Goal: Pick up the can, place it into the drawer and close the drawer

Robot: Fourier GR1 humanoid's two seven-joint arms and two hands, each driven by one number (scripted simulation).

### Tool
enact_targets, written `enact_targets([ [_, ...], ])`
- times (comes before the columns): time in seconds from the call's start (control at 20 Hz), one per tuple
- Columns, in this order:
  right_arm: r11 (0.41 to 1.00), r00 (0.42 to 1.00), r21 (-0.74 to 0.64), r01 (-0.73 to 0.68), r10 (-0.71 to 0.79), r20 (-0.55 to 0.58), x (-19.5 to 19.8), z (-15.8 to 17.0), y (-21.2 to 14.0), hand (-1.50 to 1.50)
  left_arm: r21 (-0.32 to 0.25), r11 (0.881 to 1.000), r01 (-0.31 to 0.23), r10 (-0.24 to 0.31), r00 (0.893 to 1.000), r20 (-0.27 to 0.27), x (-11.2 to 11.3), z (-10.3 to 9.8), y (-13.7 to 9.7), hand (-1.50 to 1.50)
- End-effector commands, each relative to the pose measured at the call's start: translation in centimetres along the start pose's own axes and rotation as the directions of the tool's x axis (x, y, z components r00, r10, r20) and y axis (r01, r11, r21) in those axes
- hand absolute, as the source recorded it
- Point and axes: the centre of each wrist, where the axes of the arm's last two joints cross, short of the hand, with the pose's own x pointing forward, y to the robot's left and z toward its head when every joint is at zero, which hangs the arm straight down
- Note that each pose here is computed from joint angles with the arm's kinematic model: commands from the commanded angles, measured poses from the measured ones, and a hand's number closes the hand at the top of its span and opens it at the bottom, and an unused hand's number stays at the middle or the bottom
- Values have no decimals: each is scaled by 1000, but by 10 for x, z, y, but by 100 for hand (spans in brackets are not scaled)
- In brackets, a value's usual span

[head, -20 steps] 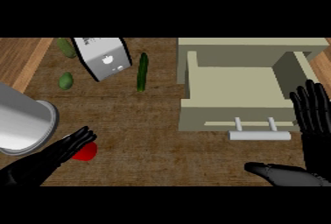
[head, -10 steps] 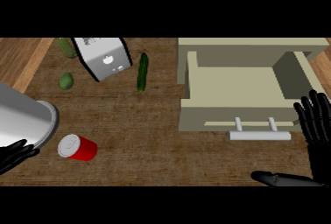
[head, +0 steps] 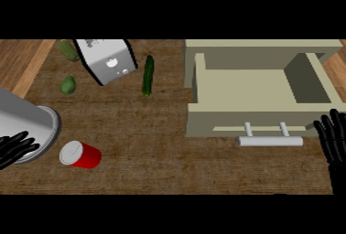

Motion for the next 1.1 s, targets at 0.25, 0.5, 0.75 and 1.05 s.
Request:
enact_targets([
  [0.25,1000,1000,-18,-12,12,-4,-11,3,-15,-150,-14,1000,-9,9,1000,-17,-35,-15,10,-150],
  [0.5,1000,1000,-5,-30,30,-4,-4,-1,-22,-150,-9,1000,4,-4,999,-34,-44,-27,14,-150],
  [0.75,1000,1000,-9,-9,9,-3,-30,11,-12,-150,14,1000,-21,22,998,-60,-70,-24,5,-150],
  [1.05,1000,1000,0,-21,21,9,9,-3,-31,-150,39,999,-2,4,998,-61,-87,-31,22,-150],
])
